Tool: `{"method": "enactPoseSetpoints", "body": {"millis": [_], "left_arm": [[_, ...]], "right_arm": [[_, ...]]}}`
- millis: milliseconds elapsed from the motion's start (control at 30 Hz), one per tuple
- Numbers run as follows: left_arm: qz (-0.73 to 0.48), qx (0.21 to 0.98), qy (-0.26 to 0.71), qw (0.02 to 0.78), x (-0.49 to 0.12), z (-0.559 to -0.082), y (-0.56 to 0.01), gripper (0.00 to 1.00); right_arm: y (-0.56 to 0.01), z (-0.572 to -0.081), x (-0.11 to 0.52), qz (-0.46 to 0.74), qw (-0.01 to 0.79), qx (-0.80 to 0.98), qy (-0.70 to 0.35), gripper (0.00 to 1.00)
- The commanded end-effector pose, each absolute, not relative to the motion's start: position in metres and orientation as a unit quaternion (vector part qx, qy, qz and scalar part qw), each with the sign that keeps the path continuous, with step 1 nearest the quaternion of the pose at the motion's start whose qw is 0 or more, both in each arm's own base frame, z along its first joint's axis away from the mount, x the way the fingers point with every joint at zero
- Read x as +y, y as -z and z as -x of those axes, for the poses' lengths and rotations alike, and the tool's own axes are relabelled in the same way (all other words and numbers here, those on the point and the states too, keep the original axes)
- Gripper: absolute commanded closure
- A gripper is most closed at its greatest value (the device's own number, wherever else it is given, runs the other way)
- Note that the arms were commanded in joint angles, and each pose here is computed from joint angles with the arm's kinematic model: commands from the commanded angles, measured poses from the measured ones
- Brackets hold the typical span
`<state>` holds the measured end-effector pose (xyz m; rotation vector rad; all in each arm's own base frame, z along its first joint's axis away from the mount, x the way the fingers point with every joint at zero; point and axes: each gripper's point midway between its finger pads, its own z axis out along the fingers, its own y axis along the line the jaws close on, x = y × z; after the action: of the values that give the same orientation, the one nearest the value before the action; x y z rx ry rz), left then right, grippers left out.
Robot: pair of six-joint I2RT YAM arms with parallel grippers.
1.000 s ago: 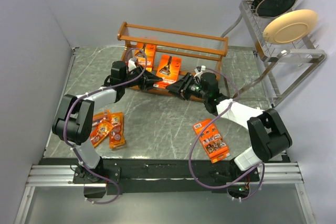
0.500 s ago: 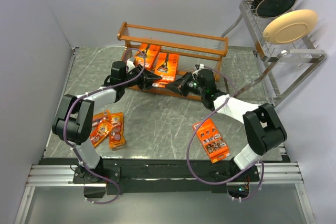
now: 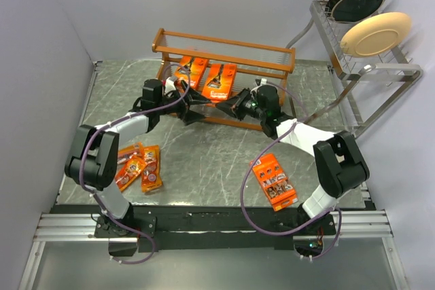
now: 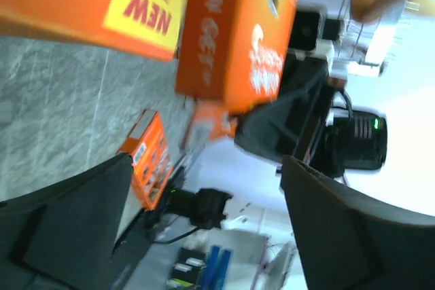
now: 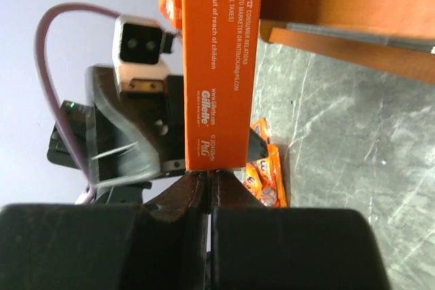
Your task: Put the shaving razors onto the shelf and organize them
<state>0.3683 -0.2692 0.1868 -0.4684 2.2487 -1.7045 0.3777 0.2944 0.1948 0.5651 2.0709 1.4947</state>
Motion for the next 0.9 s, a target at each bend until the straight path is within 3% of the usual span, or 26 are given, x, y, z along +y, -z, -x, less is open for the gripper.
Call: {"method": "enactPoseSetpoints", "body": {"millis": [0, 367, 867], "left_arm": [[0.063, 0.768, 0.613, 0.176, -0.258, -0.341, -0.214, 0.01], [-0.064, 0.786, 0.58, 0.205, -0.239, -0.277, -0.176, 0.01], [-0.066, 0.802, 0.56, 0.199, -0.232, -0.263, -0.148, 0.01]], "right_arm": [[-0.212, -0.39, 0.281, -0.191, 0.303, 0.744, -0.564, 1.0], [-0.21, -0.408, 0.274, -0.175, 0.321, 0.732, -0.574, 1.0], [-0.214, -0.405, 0.269, -0.138, 0.361, 0.719, -0.578, 1.0]]}}
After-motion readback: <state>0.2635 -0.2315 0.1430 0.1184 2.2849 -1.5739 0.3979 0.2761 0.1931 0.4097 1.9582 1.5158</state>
